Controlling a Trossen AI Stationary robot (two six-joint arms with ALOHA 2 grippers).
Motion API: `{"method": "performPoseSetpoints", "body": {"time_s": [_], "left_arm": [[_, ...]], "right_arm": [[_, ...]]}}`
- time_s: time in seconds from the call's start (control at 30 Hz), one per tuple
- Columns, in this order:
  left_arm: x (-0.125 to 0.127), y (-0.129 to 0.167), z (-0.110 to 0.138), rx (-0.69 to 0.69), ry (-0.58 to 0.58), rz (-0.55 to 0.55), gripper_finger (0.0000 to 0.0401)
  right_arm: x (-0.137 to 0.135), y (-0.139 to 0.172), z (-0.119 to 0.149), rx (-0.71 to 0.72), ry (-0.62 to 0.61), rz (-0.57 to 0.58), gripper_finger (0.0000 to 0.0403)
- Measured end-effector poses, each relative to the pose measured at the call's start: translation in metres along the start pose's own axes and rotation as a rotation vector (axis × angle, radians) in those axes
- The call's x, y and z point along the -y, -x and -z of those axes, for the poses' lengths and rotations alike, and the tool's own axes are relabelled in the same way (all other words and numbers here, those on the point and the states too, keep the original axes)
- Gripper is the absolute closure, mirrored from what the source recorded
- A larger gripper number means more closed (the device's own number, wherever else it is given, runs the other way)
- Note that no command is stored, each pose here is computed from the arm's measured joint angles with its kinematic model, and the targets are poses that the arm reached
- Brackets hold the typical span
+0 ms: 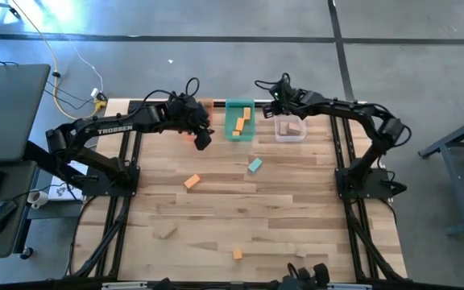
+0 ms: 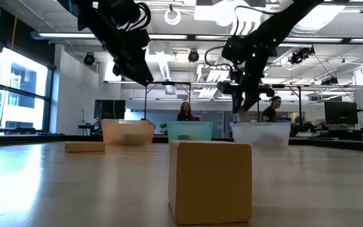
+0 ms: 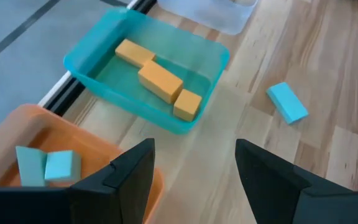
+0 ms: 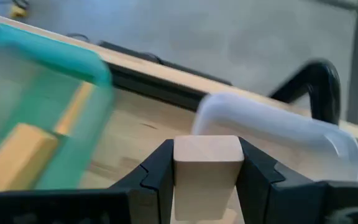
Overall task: Sort & place blocks by color
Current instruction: Put the brown block into the transparent bin, then put the yellow block into the green bin
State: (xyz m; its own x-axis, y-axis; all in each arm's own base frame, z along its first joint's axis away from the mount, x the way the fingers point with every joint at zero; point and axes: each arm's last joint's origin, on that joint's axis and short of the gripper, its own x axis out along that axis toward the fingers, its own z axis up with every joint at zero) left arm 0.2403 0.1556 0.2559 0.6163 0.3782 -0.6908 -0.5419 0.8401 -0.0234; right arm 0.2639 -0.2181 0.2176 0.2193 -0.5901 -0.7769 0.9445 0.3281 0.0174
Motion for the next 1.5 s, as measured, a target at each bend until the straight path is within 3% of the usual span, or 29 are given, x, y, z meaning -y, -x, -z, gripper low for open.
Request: {"method": "performPoseSetpoints", "body": {"time_s": [0.47, 1.0, 1.33, 1.5], "left_arm": [[0.0, 0.0, 0.003, -0.036, -0.01, 0.0, 0.019], [0.0, 0.001, 0.012, -0.128, -0.006, 0.001, 0.019], [0.006, 0.003, 0.024, -0.246, 0.137, -0.004, 0.019], [0.015, 0.006, 0.033, -0.34, 0.181, -0.004, 0.019]], "right_arm": [[0.014, -0.03, 0.011, -0.112, -0.054, 0.13, 0.0297], [0.021, -0.034, 0.012, -0.198, -0.114, 0.059, 0.028], [0.022, -0.032, 0.012, -0.212, -0.077, 0.042, 0.0195], [0.021, -0.022, 0.005, -0.198, -0.067, 0.026, 0.018]]}}
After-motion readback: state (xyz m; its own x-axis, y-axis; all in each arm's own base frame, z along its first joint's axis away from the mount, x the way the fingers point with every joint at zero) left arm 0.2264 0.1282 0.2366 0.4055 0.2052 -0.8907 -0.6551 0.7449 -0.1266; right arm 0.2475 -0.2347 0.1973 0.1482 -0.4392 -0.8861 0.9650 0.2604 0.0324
